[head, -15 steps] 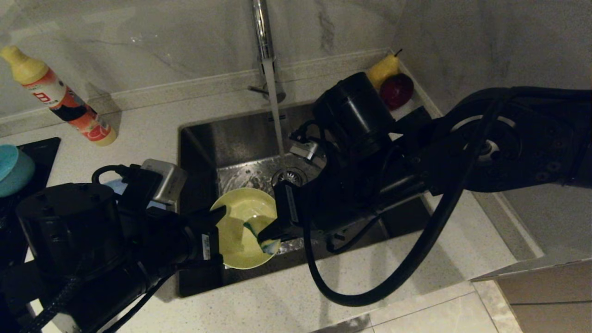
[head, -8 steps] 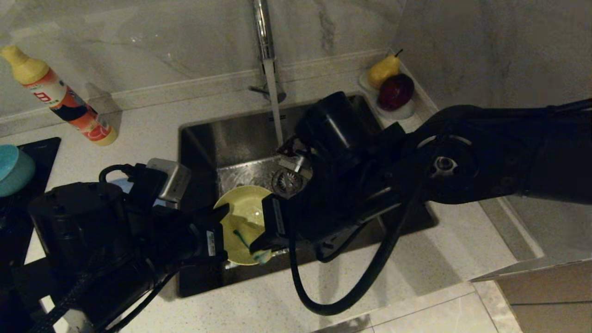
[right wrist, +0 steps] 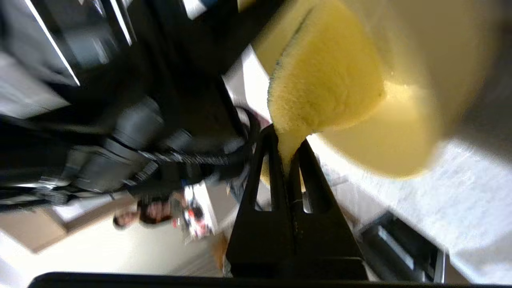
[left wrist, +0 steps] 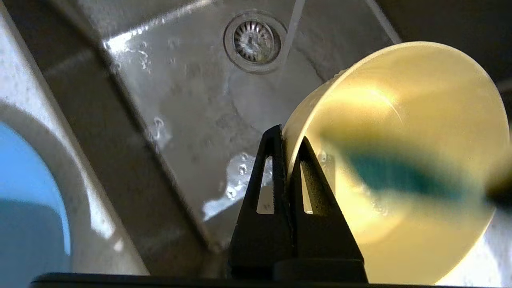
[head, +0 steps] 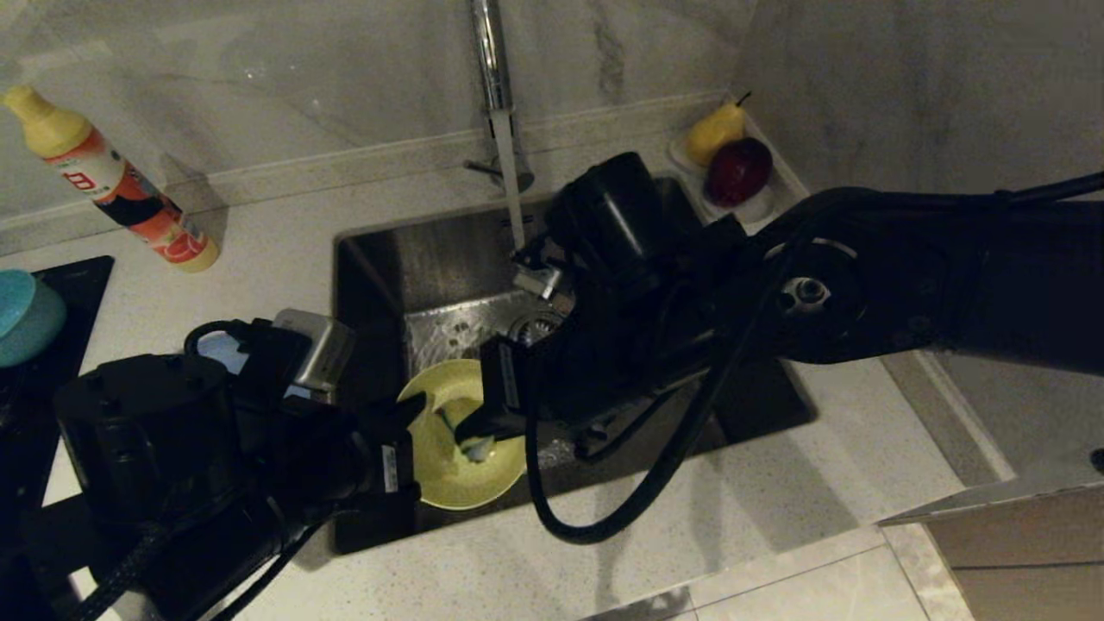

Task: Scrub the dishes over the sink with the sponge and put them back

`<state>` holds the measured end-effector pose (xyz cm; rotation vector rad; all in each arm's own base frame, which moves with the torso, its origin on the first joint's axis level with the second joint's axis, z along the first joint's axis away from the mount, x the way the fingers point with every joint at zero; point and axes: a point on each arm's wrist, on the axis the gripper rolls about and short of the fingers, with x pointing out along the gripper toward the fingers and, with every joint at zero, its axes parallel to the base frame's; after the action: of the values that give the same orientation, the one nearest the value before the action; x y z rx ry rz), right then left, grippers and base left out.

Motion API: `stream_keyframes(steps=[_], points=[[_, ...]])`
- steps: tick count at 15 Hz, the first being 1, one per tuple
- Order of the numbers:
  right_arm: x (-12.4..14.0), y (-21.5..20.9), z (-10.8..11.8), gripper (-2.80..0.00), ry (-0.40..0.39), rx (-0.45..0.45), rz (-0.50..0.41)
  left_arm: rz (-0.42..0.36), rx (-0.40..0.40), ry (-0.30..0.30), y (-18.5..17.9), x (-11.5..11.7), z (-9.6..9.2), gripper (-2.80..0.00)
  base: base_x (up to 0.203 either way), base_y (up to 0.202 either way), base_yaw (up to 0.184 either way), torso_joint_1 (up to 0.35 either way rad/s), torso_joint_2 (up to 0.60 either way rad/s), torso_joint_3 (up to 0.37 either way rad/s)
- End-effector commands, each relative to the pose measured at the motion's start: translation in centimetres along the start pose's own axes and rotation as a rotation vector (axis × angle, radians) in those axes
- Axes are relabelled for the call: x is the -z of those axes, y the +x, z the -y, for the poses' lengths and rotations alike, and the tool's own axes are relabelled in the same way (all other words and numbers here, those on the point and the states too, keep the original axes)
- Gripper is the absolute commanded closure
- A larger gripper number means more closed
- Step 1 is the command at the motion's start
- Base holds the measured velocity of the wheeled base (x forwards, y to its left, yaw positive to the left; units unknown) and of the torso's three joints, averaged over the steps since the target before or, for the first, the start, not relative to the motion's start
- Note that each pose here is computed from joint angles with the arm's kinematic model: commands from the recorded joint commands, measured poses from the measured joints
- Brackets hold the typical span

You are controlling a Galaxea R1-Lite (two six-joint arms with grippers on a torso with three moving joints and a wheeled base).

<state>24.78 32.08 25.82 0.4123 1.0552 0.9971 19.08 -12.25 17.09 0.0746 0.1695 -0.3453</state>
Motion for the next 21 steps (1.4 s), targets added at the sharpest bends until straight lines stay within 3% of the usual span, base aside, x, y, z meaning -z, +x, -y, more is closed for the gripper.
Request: stream_keyframes(steps=[1,6,14,21], points=[[-0.8,-1.3,0.2,0.0,0.004,-0.006,0.041,-0.004,0.0,0.005,-0.4,0.3,-0.1,0.0,0.0,0.0,0.0,0.0,0.0,0.0],[-1.4,-3.6,0.2,0.0,0.006,-0.008,0.086,0.006,-0.006,-0.004,-0.3,0.0,-0.1,0.0,0.0,0.0,0.0,0.0,0.0,0.0],[1.5,-1.7,0.2,0.0,0.033,0.036,-0.054,0.049,-0.016,-0.015,0.0,-1.2,-0.2,0.0,0.0,0.0,0.0,0.0,0.0,0.0],[2.6,0.4,-0.3,0.0,0.018,0.032,-0.108,0.061,-0.021,-0.02,0.2,-1.6,-0.1,0.0,0.0,0.0,0.0,0.0,0.0,0.0]])
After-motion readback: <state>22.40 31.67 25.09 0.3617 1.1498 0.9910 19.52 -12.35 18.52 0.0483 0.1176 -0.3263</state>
